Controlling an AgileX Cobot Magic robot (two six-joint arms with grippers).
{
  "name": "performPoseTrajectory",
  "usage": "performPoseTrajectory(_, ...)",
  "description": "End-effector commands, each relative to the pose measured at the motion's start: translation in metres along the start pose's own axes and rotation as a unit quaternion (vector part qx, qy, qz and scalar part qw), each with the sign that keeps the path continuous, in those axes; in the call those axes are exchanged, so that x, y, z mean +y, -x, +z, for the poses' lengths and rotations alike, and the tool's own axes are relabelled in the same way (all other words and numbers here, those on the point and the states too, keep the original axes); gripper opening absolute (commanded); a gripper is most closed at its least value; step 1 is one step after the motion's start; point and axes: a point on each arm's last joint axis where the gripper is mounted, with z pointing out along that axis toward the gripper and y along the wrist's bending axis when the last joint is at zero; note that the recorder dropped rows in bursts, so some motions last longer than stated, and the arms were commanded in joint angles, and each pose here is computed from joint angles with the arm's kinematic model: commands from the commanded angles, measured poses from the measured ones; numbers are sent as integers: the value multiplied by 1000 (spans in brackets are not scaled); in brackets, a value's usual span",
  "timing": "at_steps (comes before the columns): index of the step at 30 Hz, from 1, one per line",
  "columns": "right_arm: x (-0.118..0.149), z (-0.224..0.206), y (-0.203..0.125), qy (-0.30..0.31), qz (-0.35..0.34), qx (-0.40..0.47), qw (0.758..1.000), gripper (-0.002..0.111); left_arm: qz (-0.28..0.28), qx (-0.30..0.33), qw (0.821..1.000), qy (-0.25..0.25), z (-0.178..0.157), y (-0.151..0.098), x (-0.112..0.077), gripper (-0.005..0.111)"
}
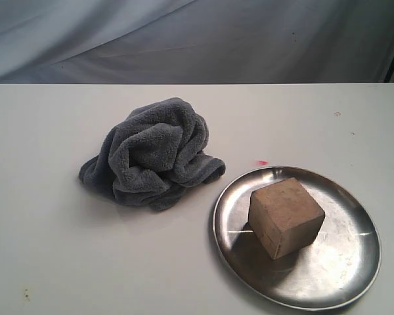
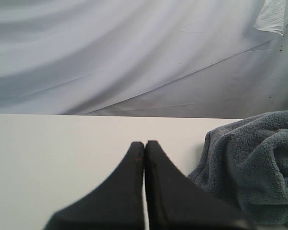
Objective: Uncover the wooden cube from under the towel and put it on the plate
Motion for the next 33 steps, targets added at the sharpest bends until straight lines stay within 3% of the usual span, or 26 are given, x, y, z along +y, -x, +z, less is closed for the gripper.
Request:
performPoseTrajectory(1, 0, -23, -8, 1, 0, -41, 999, 0, 0, 1, 1000, 0, 0, -1, 0, 1)
performPoseTrajectory(8, 0, -48, -17, -1, 5, -64, 998, 0, 0, 1, 1000, 0, 0, -1, 0, 1)
performPoseTrajectory(27, 0, -49, -18, -2, -1, -59, 998, 0, -1, 1, 1000, 0, 0, -1, 0, 1)
performPoseTrajectory(33, 1, -61, -10, -1, -2, -94, 996, 0, -1, 1, 1000, 0, 0, -1, 0, 1)
